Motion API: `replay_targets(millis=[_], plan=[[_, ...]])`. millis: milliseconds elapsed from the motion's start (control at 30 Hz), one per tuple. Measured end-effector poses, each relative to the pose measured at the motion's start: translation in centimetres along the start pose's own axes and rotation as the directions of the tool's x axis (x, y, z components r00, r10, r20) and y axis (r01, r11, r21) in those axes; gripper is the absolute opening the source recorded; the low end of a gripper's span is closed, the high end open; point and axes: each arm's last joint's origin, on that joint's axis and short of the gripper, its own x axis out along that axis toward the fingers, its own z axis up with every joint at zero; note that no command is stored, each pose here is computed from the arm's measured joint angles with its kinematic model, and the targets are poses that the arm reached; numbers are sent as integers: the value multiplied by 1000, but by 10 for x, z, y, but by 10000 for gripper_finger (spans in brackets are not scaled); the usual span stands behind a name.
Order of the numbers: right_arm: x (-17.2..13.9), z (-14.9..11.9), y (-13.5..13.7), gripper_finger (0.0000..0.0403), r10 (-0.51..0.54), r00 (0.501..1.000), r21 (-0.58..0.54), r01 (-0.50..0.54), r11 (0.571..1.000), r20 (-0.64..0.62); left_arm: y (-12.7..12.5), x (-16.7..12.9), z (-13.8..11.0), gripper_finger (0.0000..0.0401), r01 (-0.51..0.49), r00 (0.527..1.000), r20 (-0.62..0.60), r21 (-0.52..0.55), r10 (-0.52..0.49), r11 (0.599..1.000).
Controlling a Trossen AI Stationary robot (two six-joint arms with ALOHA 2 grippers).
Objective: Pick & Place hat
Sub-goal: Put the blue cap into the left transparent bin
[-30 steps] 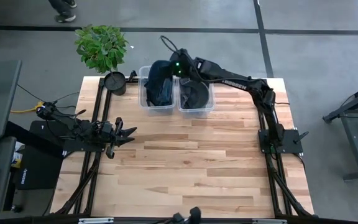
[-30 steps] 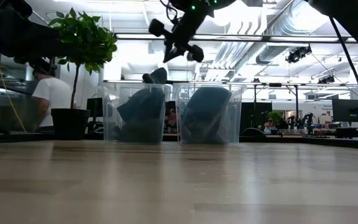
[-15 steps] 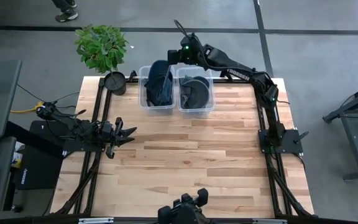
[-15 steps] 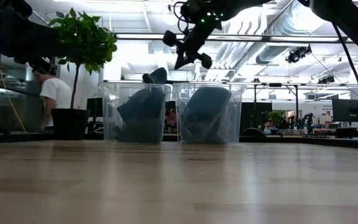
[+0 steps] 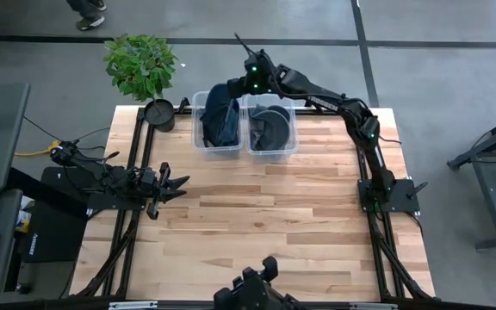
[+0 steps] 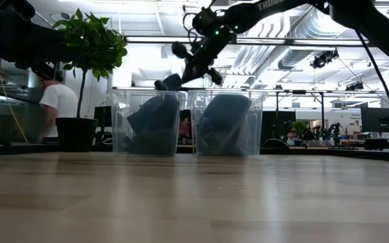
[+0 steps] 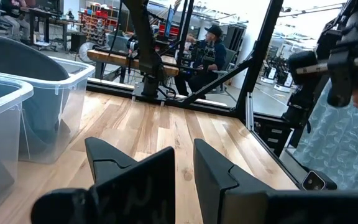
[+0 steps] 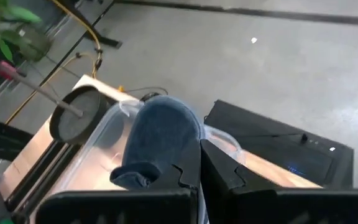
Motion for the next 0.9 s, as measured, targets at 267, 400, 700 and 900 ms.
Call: replay_targets(millis=[267, 400, 700, 900], plan=[[18, -14, 1, 0, 46, 997, -8, -47, 999, -69, 0, 0, 0, 0, 0, 1000, -1, 0, 0, 1000], [18, -22, 9, 0, 76, 992, -37, -80, 996, -105, 0, 0, 0, 0, 0, 1000, 0, 0, 0, 1000], [13, -48, 31, 0, 63, 974, -116, -90, 989, -217, 0, 0, 0, 0, 0, 1000, 0, 0, 0, 1000], [10, -63, 45, 0, 57, 963, -165, -103, 981, -265, 0, 0, 0, 0, 0, 1000, 0, 0, 0, 1000]])
